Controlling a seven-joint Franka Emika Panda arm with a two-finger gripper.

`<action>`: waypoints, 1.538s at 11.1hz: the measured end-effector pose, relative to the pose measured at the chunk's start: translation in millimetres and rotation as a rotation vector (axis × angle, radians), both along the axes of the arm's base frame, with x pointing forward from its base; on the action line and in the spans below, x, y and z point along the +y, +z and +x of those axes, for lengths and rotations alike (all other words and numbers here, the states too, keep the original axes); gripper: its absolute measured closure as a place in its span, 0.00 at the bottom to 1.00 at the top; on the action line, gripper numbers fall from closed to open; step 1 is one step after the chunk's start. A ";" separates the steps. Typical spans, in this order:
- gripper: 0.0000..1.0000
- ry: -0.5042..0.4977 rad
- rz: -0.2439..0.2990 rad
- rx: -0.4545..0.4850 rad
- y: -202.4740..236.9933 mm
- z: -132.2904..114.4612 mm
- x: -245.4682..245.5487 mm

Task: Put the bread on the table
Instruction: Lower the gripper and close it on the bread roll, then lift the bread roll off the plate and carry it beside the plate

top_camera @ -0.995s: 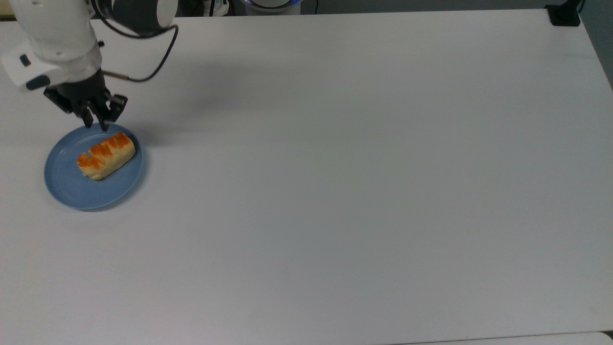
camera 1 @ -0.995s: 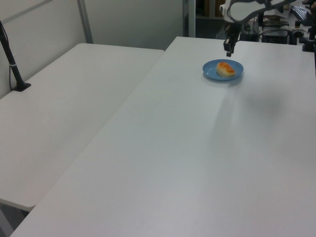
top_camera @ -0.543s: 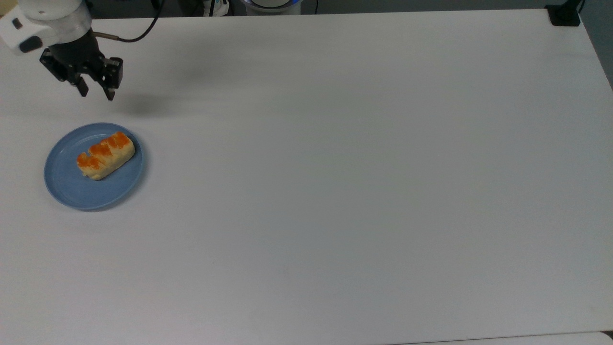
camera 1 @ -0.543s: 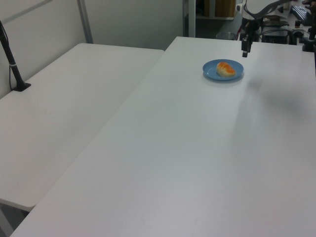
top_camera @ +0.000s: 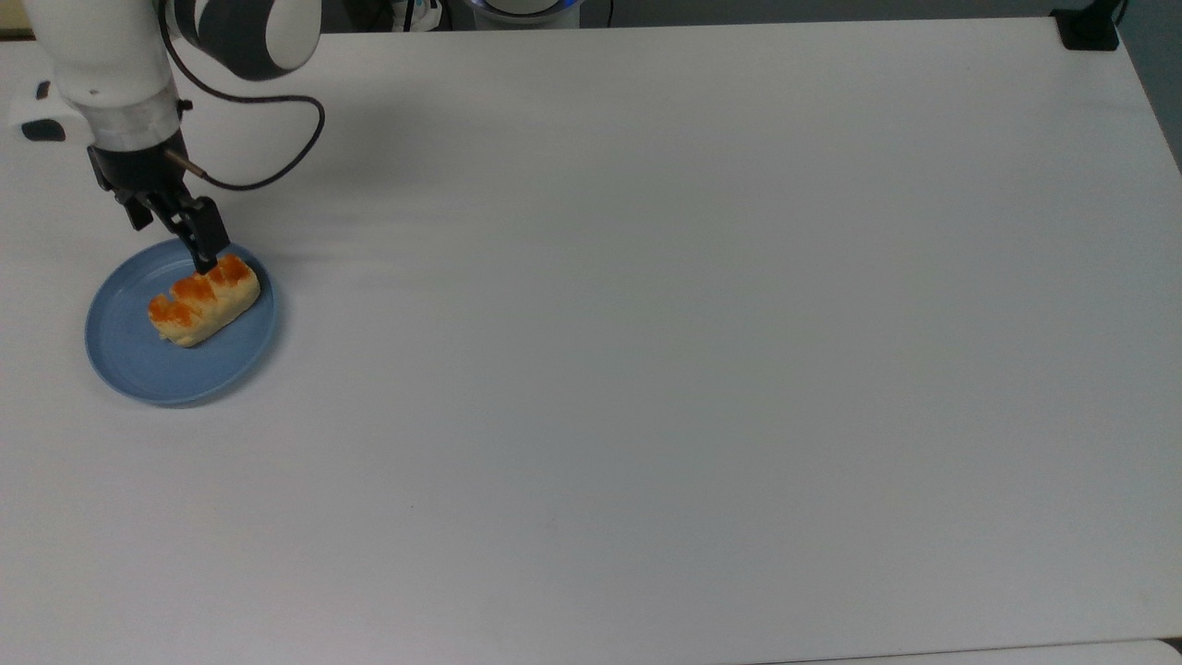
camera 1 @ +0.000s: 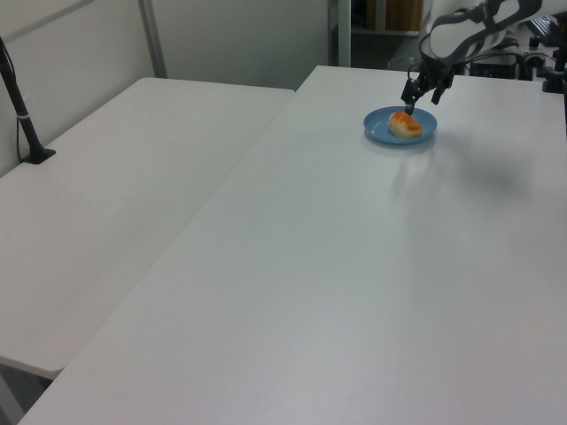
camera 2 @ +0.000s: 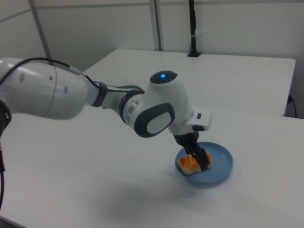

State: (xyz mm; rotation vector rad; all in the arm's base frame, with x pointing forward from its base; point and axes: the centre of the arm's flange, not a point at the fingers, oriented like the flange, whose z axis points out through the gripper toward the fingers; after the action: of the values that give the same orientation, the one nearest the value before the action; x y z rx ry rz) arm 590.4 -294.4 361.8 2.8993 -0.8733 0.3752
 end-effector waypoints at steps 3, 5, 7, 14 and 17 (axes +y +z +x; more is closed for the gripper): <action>0.00 -0.074 -0.022 -0.053 -35.1 17.0 10.8; 0.00 -0.091 -0.024 -0.075 -41.3 25.2 22.5; 0.02 -0.100 -0.031 -0.101 -44.8 31.0 30.3; 0.68 -0.062 -0.047 -0.099 -42.7 30.7 26.2; 0.76 0.157 0.005 0.080 0.6 -2.7 9.1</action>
State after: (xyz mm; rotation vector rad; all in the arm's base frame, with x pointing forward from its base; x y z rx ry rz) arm 587.7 -285.3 362.4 2.9727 -0.6389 0.2670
